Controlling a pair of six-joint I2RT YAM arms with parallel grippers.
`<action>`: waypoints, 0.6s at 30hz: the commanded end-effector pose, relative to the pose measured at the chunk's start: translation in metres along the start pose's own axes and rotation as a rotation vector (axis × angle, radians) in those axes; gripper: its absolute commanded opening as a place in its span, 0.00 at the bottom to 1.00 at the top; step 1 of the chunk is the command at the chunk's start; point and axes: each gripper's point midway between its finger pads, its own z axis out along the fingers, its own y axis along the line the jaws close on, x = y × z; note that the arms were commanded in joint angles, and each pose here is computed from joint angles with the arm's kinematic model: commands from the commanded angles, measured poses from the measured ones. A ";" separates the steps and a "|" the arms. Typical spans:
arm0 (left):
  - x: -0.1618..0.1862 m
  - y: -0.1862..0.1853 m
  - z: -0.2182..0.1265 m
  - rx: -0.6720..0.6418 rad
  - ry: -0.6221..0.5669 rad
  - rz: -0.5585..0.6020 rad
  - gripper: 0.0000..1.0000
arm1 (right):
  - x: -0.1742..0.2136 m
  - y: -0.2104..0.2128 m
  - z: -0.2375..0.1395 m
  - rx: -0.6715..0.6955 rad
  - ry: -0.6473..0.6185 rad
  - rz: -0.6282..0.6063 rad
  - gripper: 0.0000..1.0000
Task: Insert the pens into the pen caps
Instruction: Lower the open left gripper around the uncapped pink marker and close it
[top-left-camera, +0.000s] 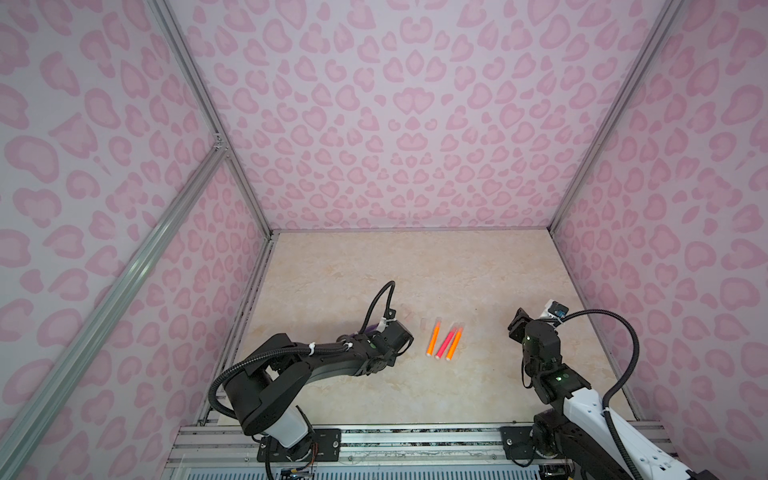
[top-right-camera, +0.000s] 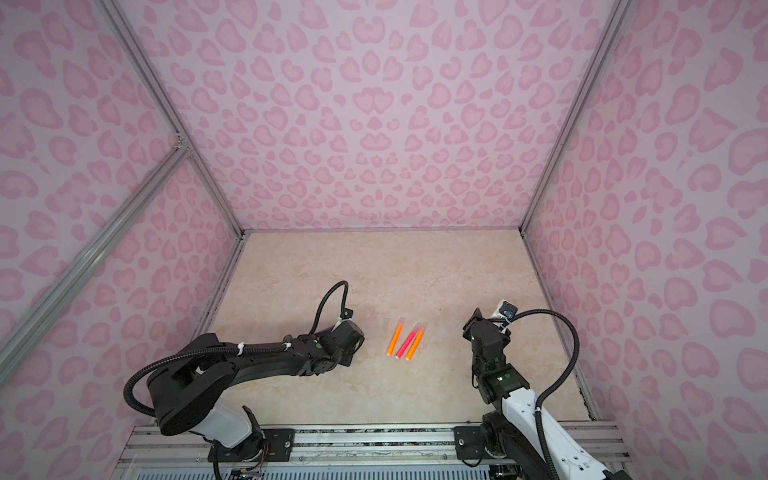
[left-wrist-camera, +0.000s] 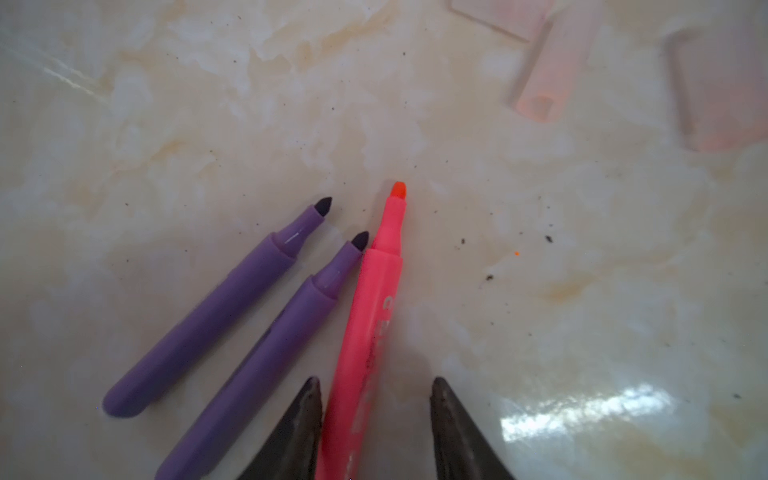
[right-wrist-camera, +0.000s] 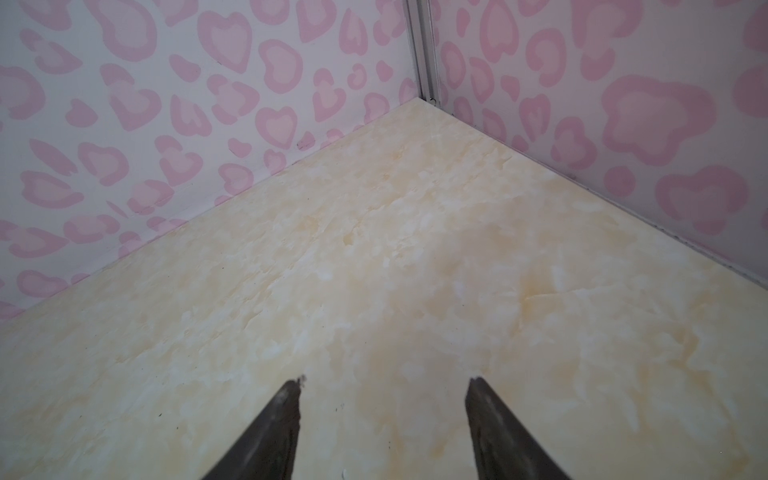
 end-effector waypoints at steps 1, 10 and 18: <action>-0.002 -0.012 0.001 0.060 -0.002 0.000 0.41 | 0.002 0.000 0.000 -0.001 0.001 -0.007 0.65; -0.005 -0.013 0.008 0.046 -0.003 -0.005 0.37 | 0.002 0.000 0.001 -0.002 0.004 -0.009 0.65; -0.004 -0.011 0.016 0.037 0.005 -0.021 0.37 | 0.003 0.001 0.002 -0.001 0.010 -0.013 0.65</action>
